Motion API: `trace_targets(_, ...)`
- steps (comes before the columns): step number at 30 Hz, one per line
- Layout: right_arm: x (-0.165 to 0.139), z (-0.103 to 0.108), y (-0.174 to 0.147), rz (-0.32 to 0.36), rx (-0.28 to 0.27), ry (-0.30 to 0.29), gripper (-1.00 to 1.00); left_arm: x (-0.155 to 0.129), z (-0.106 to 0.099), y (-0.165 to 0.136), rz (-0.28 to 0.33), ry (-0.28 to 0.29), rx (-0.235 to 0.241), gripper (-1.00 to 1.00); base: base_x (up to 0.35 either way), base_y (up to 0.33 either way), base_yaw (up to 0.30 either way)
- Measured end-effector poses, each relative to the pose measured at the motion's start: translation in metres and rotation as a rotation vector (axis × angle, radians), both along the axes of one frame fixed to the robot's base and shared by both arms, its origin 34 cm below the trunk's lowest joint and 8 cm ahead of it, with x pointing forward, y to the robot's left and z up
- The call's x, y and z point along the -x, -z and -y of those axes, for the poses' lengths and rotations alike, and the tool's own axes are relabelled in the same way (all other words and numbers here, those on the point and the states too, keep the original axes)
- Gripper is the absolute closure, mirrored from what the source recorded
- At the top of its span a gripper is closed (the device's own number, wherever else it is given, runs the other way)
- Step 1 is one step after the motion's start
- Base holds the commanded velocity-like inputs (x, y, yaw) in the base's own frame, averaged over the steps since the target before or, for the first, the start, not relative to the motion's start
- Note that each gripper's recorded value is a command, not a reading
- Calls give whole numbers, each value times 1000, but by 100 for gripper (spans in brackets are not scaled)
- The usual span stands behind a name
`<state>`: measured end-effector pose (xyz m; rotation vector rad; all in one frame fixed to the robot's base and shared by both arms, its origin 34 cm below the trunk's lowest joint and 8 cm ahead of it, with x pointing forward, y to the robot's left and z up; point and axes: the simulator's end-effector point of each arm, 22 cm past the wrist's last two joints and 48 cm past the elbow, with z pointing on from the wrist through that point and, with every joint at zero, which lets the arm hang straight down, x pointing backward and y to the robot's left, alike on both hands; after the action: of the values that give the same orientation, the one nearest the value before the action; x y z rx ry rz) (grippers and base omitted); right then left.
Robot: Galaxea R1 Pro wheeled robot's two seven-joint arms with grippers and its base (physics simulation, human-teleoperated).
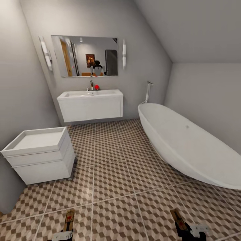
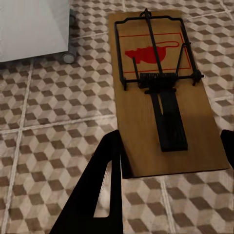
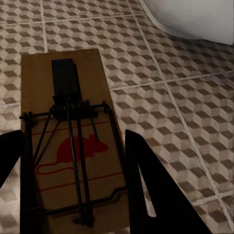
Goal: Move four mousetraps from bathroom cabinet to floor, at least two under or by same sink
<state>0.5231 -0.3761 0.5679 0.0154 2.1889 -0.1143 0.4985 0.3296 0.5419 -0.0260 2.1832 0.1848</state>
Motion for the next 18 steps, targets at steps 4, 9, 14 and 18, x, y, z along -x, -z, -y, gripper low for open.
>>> trace_targets(4, 0, 0, 0, 0, 0, 0, 100, 0, 0, 0, 0, 0, 0, 100, 332, 0, 153)
trace_targets(9, 0, 0, 0, 0, 0, 0, 100, 0, 0, 0, -1, 1, 0, 100, 332, 0, 154)
trace_targets(14, 0, 0, 0, 0, 0, 0, 100, 0, 0, 0, -1, 1, 0, 100, 332, 0, 140)
trace_targets(18, 0, 0, 0, 0, 0, 0, 100, 0, 0, 0, -1, 1, 0, 100, 332, 0, 119)
